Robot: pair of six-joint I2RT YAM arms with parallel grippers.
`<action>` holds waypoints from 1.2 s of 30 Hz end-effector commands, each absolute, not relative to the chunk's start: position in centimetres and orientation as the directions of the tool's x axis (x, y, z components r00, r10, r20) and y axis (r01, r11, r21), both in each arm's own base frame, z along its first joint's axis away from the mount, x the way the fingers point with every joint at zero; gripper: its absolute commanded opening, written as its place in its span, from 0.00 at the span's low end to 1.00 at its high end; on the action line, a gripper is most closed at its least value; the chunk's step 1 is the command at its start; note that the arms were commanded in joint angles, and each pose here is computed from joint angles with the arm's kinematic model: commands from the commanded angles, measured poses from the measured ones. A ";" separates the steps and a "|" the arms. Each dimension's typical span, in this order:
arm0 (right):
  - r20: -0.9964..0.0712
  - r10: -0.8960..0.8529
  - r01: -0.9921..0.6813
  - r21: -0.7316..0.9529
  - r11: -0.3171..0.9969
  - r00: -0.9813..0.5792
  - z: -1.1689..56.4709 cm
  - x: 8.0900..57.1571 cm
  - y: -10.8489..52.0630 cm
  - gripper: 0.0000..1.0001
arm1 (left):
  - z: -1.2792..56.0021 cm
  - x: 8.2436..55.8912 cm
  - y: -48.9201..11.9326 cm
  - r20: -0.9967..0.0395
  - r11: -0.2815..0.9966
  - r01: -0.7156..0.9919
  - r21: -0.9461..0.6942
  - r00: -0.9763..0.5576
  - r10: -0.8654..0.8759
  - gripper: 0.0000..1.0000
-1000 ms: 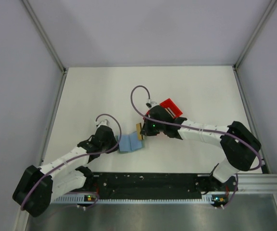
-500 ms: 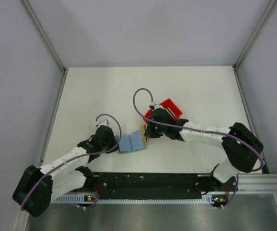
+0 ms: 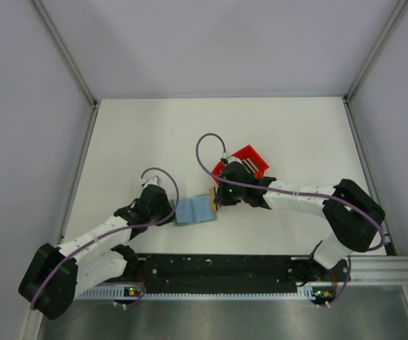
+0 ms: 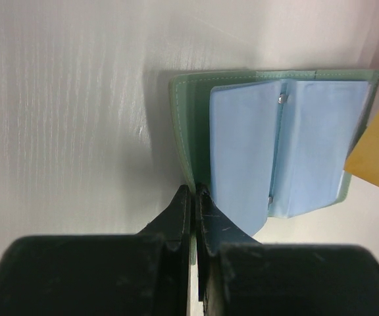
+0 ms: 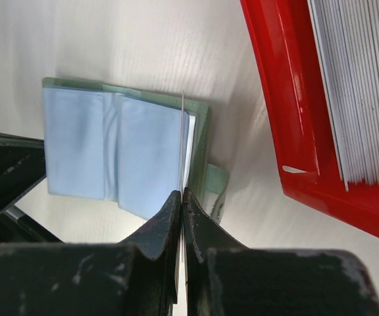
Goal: Put the credit cards into the card holder
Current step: Turn over the card slot in the card holder.
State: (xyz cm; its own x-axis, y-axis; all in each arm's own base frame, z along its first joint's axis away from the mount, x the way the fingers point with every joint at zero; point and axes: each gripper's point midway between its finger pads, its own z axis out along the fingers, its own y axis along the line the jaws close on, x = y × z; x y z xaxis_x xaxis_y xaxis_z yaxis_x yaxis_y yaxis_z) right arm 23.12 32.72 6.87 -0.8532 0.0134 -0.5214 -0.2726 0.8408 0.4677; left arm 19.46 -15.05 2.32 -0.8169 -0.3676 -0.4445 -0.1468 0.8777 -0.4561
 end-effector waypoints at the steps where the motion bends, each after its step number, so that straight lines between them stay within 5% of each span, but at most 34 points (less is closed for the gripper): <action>1: -0.500 0.026 -0.243 0.465 0.851 -0.866 5.3 23.1 32.4 0.00 | 2.4 19.7 -15.2 -0.457 0.877 -0.131 -0.462 -0.812 -0.362 0.00; 22: -0.447 -0.035 -0.380 0.715 0.587 -0.894 10.2 21.2 39.4 0.00 | 2.4 20.0 -15.9 -0.456 0.861 -0.114 -0.496 -0.809 -0.370 0.00; 36: -0.417 -0.014 -0.320 0.676 0.664 -0.909 6.6 21.5 37.7 0.00 | 2.3 20.0 -16.9 -0.444 0.857 -0.074 -0.511 -0.830 -0.337 0.00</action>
State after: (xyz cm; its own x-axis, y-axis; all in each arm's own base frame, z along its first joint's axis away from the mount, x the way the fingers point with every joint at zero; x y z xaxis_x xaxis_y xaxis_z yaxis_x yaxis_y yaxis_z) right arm 20.43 37.93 5.99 -0.9223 -0.0597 -0.3817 -0.3212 0.6678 0.6715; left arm 19.85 -16.58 2.28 -0.8298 -0.3551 -0.4304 -0.1034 0.8559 -0.5067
